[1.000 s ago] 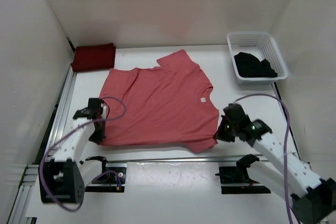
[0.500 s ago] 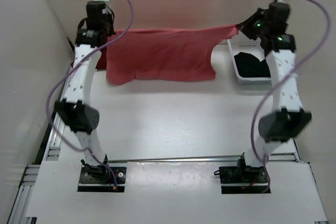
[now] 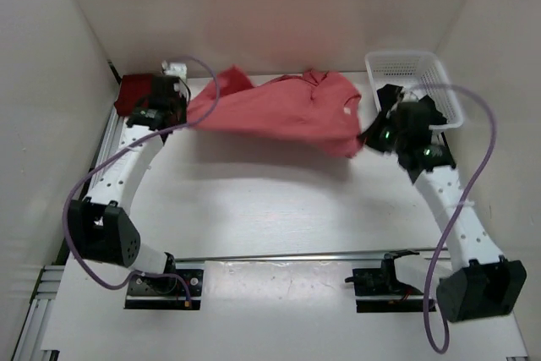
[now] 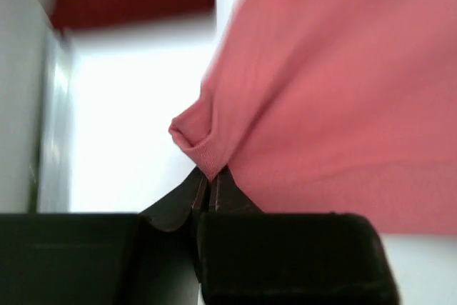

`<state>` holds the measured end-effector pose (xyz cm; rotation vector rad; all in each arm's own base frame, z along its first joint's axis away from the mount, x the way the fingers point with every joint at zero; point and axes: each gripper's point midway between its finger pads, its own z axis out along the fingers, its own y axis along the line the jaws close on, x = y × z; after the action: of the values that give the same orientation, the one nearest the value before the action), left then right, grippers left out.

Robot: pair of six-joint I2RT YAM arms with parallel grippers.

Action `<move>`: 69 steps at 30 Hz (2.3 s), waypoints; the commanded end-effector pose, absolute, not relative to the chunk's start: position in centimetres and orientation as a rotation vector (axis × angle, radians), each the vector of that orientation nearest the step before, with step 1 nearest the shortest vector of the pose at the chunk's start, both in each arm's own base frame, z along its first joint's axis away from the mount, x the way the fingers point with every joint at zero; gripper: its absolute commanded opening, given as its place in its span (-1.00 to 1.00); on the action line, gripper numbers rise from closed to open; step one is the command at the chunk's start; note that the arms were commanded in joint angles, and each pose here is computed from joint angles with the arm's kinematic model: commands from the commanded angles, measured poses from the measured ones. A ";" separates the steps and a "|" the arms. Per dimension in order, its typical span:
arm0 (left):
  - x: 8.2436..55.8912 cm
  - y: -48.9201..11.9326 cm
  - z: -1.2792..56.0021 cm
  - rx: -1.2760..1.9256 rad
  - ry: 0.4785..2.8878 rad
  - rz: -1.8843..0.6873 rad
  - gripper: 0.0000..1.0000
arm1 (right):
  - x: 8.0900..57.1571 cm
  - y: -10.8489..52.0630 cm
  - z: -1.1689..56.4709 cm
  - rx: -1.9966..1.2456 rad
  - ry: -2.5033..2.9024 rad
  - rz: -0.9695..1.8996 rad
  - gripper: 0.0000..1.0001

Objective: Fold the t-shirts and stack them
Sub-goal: Flatten out the tshirt

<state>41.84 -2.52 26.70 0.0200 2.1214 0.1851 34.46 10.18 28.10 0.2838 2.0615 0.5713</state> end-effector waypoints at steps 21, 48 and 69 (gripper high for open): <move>17.9 1.6 6.7 0.230 2.901 0.385 0.28 | 15.3 9.7 8.3 0.447 2.427 0.547 -1.00; 20.2 0.6 2.9 -0.009 3.067 0.040 -0.59 | 15.7 9.6 7.2 0.388 2.467 0.486 -1.00; 52.0 3.7 38.5 -0.146 2.026 0.253 -0.79 | 47.1 4.8 50.2 0.298 1.741 0.469 -1.00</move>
<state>45.80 2.50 14.73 -0.0614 2.7804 0.1261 43.20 8.40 21.86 0.4096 2.4294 0.4260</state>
